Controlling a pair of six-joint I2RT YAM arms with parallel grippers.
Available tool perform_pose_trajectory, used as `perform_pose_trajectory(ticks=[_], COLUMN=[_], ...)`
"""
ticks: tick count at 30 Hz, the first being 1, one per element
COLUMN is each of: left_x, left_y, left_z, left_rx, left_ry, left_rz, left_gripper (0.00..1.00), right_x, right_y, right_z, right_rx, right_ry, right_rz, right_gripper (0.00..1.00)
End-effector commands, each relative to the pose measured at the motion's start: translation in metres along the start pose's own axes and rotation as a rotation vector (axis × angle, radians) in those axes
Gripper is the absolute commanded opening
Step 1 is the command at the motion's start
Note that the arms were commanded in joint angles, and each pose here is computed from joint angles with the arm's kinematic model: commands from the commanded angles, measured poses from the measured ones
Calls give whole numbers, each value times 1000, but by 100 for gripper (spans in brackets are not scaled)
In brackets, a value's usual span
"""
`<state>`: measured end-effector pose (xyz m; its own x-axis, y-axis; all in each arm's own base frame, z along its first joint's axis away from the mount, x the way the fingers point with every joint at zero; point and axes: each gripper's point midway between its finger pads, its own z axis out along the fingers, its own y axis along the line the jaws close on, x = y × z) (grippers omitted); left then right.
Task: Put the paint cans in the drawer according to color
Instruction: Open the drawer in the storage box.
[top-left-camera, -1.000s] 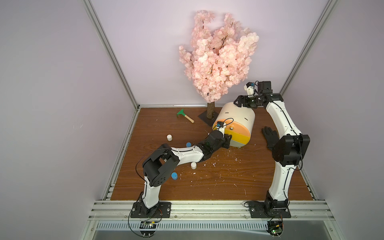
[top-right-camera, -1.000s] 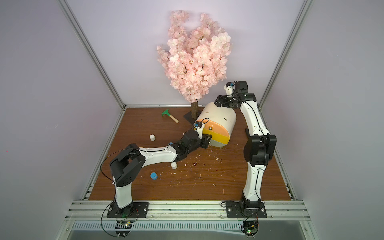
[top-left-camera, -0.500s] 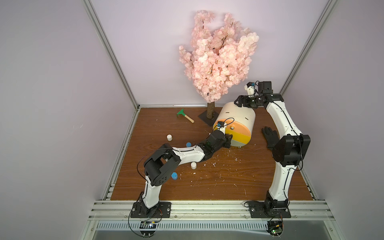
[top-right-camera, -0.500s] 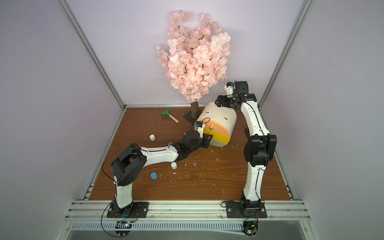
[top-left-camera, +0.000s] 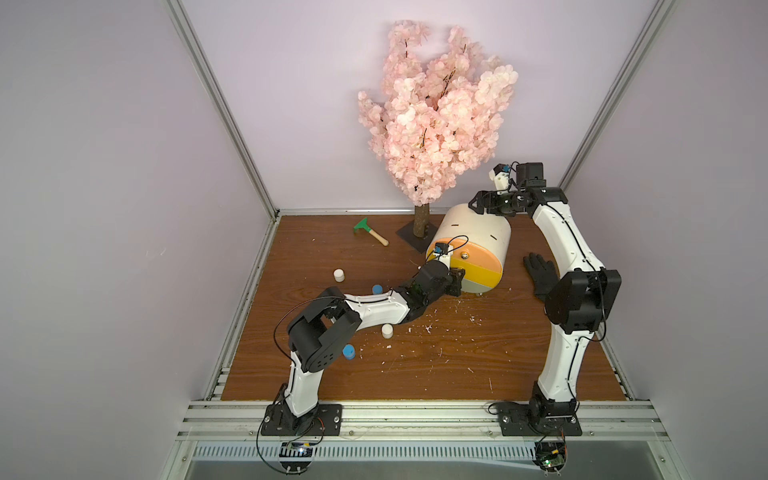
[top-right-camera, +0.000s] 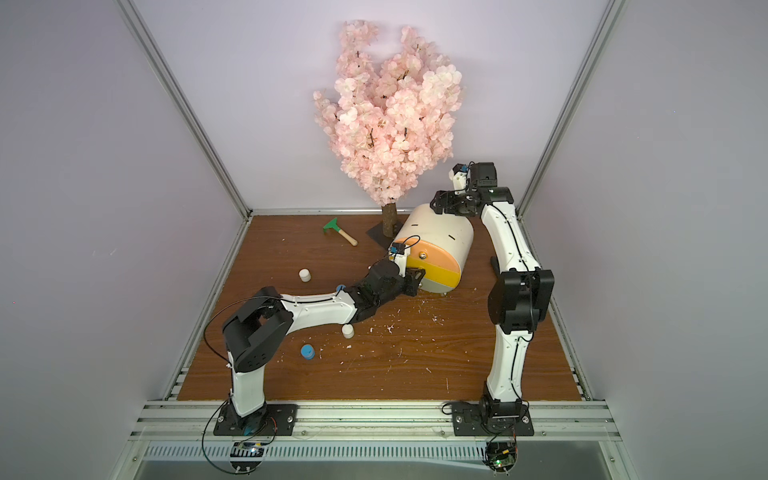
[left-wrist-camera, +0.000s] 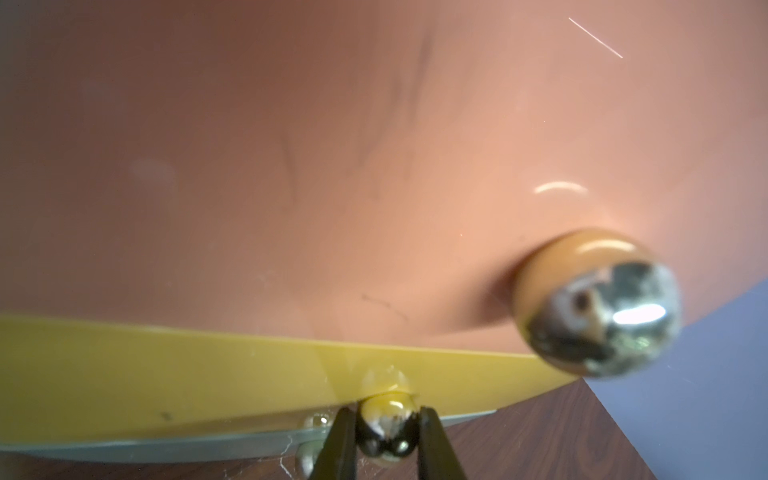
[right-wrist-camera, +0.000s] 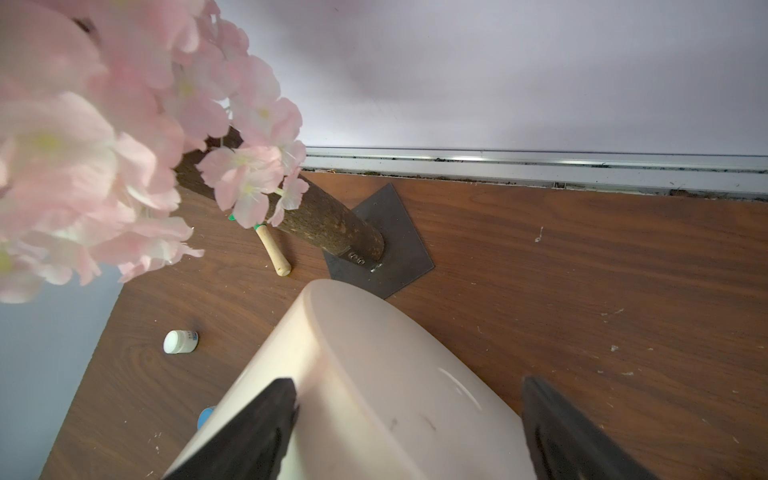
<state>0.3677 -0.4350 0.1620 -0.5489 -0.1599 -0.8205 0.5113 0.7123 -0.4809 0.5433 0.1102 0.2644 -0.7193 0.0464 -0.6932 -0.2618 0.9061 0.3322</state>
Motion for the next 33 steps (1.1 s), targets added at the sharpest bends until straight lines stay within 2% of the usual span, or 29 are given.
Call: perform_pose_trajectory(ticks=[1,33], left_x=[-12,3], left_y=[-10,-13], left_z=[-11,-78], left_rx=[27,90], left_ry=[-21,32], left_rz=[-15,-37], left_gripper=[17,17], right_x=[-3,0], right_y=[11,10], right_z=[-19,-15], right_rx=[-13,-16], right_ry=[-14,-16], right_rz=[-14,-5], right_gripper=[91,91])
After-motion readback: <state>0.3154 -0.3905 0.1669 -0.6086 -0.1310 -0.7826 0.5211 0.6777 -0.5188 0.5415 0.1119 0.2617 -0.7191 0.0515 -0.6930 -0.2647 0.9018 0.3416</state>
